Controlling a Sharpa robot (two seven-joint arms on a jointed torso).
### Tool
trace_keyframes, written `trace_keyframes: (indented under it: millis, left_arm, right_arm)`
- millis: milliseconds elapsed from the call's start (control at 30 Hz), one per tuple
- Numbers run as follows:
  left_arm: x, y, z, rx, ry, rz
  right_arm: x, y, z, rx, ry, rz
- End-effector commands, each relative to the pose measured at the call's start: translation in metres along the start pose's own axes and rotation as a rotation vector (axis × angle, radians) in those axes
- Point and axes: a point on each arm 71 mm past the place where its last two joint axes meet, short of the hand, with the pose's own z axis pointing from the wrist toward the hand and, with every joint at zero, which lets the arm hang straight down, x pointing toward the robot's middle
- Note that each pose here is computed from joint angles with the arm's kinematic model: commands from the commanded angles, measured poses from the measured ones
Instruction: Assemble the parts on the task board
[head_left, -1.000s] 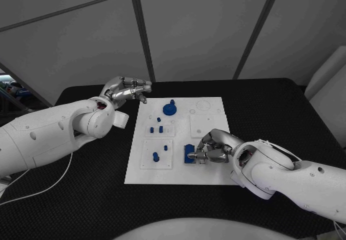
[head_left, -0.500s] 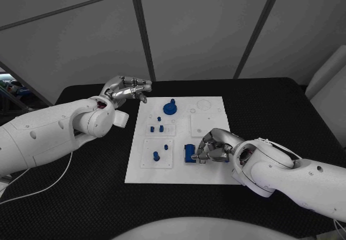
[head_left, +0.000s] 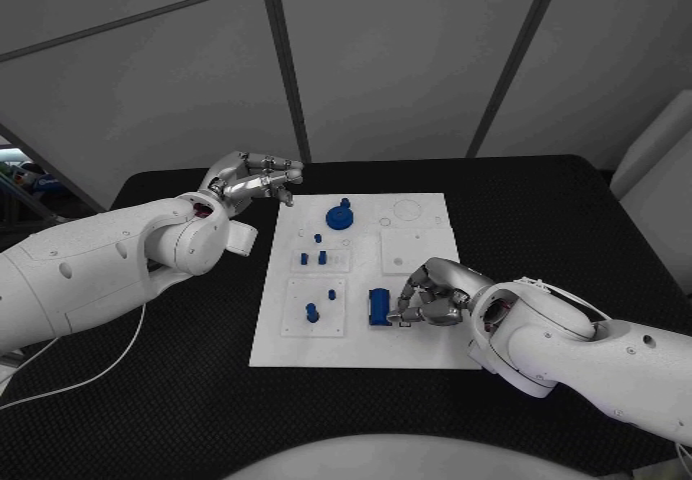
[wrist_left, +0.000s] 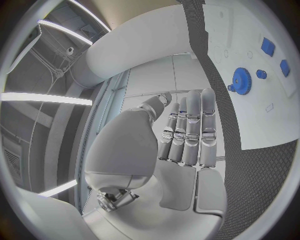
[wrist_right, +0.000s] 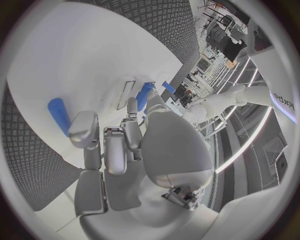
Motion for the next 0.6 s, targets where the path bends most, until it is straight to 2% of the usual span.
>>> trace_keyframes:
  millis: [33,100,233,600]
  left_arm:
    - [0.0005,-0.0012,0.0001,0.007,0.008,-0.005]
    - [0.0002,-0.0012,0.0,0.007,0.007,-0.004]
    - [0.0,-0.0011,0.0,0.007,0.007,-0.004]
    - [0.0003,-0.0012,0.0001,0.008,0.005,-0.004]
  right_arm:
    - [-0.006,0.001,-0.003,-0.041,-0.063,0.035]
    - [-0.011,-0.002,-0.008,-0.059,-0.093,0.057]
    - [-0.019,-0.01,-0.017,-0.064,-0.111,0.07]
    - [-0.047,-0.055,-0.041,0.028,-0.141,-0.051]
